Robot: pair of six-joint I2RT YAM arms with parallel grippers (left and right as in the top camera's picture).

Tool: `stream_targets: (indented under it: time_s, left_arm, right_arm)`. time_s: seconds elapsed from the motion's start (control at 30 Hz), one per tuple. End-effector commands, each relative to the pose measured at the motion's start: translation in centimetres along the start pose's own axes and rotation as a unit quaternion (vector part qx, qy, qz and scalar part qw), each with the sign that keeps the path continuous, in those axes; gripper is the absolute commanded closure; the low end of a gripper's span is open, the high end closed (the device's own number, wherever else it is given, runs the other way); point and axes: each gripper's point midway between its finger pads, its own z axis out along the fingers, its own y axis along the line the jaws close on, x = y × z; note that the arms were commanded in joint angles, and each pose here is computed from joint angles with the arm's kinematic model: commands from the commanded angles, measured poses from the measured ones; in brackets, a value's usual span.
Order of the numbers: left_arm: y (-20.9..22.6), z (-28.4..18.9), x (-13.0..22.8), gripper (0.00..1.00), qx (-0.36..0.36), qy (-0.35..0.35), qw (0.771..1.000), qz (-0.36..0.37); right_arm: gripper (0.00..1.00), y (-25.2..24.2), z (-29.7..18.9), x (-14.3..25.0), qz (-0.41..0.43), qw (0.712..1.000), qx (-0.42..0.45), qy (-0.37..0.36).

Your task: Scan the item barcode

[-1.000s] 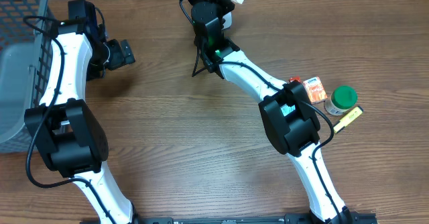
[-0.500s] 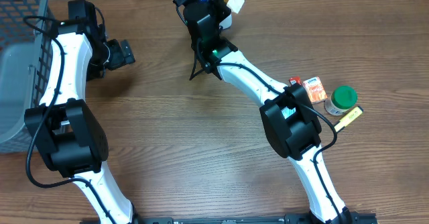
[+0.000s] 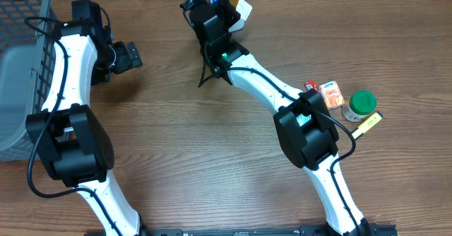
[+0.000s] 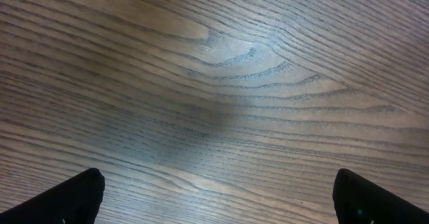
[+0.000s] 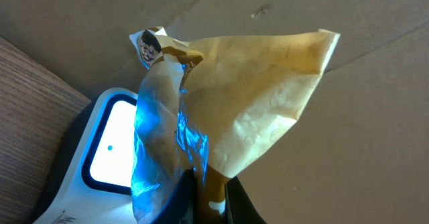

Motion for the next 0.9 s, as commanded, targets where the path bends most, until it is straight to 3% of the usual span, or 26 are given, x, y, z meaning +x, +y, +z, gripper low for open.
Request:
stream_targets:
  time_s: [0.0, 0.23, 0.47, 0.67, 0.87]
  left_arm:
    - [-0.5, -2.3, -1.0, 0.00, 0.006, -0.031, 0.999, 0.009]
    - [-0.5, -2.3, -1.0, 0.00, 0.006, -0.031, 0.999, 0.009]
    - [-0.5, -2.3, -1.0, 0.00, 0.006, -0.031, 0.999, 0.009]
    - [-0.5, -2.3, -1.0, 0.00, 0.006, -0.030, 0.999, 0.009]
    - [-0.5, -2.3, -1.0, 0.00, 0.006, -0.031, 0.999, 0.009]
  right_arm:
    - [0.96, -1.2, -0.4, -1.2, 0.020, 1.000, 0.003, -0.012]
    - [0.96, -4.3, -1.9, -2.8, 0.092, 0.995, 0.010, -0.022]
    - [0.96, -12.8, -6.8, -6.0, 0.191, 0.981, 0.002, -0.042]
    - [0.96, -15.8, -11.2, -4.5, 0.277, 0.954, -0.119, -0.006]
    - [0.96, -11.4, -14.0, 2.2, 0.252, 0.914, -0.291, 0.129]
